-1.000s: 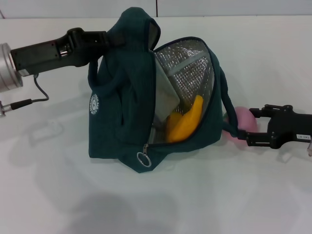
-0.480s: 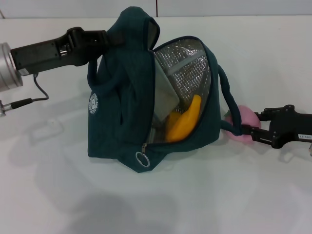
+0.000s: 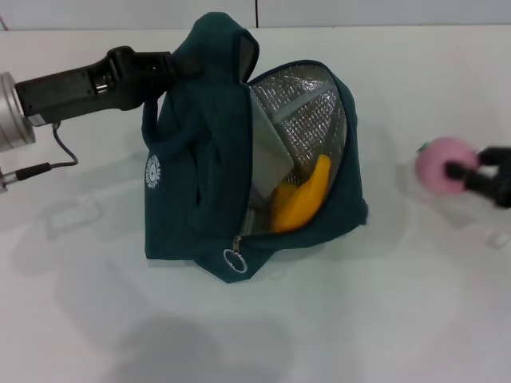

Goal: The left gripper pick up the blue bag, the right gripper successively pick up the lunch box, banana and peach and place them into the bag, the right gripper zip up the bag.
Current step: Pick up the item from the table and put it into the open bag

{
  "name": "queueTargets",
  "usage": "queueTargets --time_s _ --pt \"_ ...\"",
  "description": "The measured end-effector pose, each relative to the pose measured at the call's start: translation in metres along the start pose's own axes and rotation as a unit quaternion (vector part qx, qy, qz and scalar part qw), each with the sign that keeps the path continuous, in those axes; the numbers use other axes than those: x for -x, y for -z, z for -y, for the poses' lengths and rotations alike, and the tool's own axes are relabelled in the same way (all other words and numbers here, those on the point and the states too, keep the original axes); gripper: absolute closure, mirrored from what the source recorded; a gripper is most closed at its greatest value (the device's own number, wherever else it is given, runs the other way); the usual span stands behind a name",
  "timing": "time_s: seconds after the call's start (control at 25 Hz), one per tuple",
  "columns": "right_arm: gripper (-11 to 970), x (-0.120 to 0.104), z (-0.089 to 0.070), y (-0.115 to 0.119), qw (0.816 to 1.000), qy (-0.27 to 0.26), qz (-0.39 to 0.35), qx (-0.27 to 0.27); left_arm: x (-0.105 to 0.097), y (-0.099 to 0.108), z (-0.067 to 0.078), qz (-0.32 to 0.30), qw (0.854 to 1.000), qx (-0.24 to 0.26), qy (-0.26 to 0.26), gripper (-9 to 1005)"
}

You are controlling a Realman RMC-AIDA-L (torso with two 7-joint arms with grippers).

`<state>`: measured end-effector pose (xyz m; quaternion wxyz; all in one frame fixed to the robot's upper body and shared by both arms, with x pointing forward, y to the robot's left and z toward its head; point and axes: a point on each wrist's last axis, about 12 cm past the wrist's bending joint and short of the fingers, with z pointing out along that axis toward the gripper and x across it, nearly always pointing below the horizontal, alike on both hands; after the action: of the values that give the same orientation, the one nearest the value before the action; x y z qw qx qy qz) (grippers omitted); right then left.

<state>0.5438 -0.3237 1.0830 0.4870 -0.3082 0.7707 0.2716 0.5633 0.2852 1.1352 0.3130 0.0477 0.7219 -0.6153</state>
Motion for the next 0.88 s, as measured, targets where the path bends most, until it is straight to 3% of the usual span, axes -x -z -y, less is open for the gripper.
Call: queueTargets --time_s 0.2,0.4,0.44,0.6,0.72,0.88 --pt "673 0.007 0.014 0.036 0.996 -0.032 0.076 -0.036 0.000 0.000 0.000 0.000 1.000 0.000 0.000 954" --pt "708 0.023 0.014 0.046 0.989 -0.035 0.144 -0.024 0.000 -0.002 0.001 -0.002 1.000 -0.002 0.000 954" --pt "714 0.041 0.007 0.039 0.981 -0.027 0.191 0.017 0.000 -0.003 0.001 -0.003 1.000 -0.003 0.000 954" --pt "735 0.071 -0.009 0.011 0.965 -0.014 0.237 0.113 0.000 -0.003 0.001 -0.003 1.000 -0.003 0.000 954" --pt "753 0.090 -0.021 -0.020 0.957 -0.008 0.230 0.175 -0.001 -0.003 0.000 -0.003 1.000 -0.002 0.001 954" --pt "779 0.107 -0.034 -0.062 0.958 -0.003 0.184 0.219 -0.001 -0.003 0.000 -0.003 1.000 -0.002 0.000 954"
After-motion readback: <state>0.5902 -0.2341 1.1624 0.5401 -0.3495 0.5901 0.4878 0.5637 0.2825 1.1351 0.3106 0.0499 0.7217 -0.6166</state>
